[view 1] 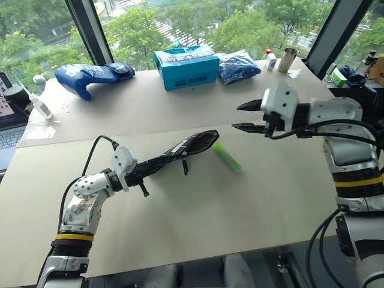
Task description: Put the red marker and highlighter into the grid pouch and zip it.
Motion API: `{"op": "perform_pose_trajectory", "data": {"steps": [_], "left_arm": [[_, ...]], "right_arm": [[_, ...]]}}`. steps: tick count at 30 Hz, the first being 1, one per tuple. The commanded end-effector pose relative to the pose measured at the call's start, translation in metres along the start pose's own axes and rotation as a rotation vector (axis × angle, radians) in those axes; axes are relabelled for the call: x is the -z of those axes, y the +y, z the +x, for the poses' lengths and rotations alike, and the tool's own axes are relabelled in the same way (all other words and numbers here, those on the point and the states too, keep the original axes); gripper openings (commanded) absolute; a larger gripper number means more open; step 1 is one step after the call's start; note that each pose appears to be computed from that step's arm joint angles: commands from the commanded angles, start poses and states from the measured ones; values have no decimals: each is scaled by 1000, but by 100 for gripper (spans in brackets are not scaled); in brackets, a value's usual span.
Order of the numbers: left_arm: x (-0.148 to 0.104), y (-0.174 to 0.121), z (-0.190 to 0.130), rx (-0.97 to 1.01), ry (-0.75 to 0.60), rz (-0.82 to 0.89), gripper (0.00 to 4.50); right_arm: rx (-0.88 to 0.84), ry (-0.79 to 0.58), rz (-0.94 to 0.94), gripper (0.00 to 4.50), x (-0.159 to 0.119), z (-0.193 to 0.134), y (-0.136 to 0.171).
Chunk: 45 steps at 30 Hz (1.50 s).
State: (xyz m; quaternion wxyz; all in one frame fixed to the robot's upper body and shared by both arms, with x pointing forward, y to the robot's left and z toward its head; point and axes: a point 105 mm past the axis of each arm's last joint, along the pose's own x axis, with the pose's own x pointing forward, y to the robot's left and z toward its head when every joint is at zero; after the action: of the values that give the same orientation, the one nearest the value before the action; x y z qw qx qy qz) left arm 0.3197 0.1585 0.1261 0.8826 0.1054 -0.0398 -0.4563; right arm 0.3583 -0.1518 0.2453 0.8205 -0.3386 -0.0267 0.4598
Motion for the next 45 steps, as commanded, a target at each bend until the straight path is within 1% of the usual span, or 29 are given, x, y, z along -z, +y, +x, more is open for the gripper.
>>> {"op": "perform_pose_trajectory", "data": {"steps": [1, 3, 4, 8, 12, 15, 19, 21, 25, 32, 38, 41, 43, 45], "left_arm": [[-9, 10, -4, -36, -12, 37, 0], [-9, 11, -5, -44, -12, 34, 0], [-9, 11, -6, -44, -12, 33, 0], [-8, 9, -5, -38, -9, 28, 0], [-8, 9, -3, -28, -9, 26, 0], [-9, 9, -1, -25, -17, 25, 0], [-10, 7, 1, -15, -27, 19, 0], [-9, 5, 1, -12, -27, 18, 0], [-9, 4, 1, -9, -29, 16, 0], [-10, 4, 0, -14, -34, 15, 0], [-10, 3, 0, -18, -38, 13, 0], [-10, 3, 0, -20, -40, 13, 0], [-10, 3, 0, -20, -41, 13, 0], [-10, 3, 0, -19, -40, 12, 0]], "right_arm": [[72, 59, 156, 239, 18, -8, 4], [114, 108, 248, 239, 29, -4, 11], [118, 116, 287, 239, 31, 1, 20], [124, 156, 358, 239, 36, 16, 44], [155, 187, 458, 239, 41, 26, 50], [136, 227, 497, 239, 46, 34, 61], [146, 281, 474, 239, 56, 41, 66], [142, 288, 504, 239, 59, 45, 68], [142, 335, 494, 239, 74, 53, 71], [148, 359, 466, 239, 84, 57, 68], [90, 375, 474, 239, 88, 62, 87], [72, 394, 482, 167, 92, 61, 94], [71, 394, 495, 102, 92, 58, 94], [77, 387, 507, 102, 91, 56, 91]]}}
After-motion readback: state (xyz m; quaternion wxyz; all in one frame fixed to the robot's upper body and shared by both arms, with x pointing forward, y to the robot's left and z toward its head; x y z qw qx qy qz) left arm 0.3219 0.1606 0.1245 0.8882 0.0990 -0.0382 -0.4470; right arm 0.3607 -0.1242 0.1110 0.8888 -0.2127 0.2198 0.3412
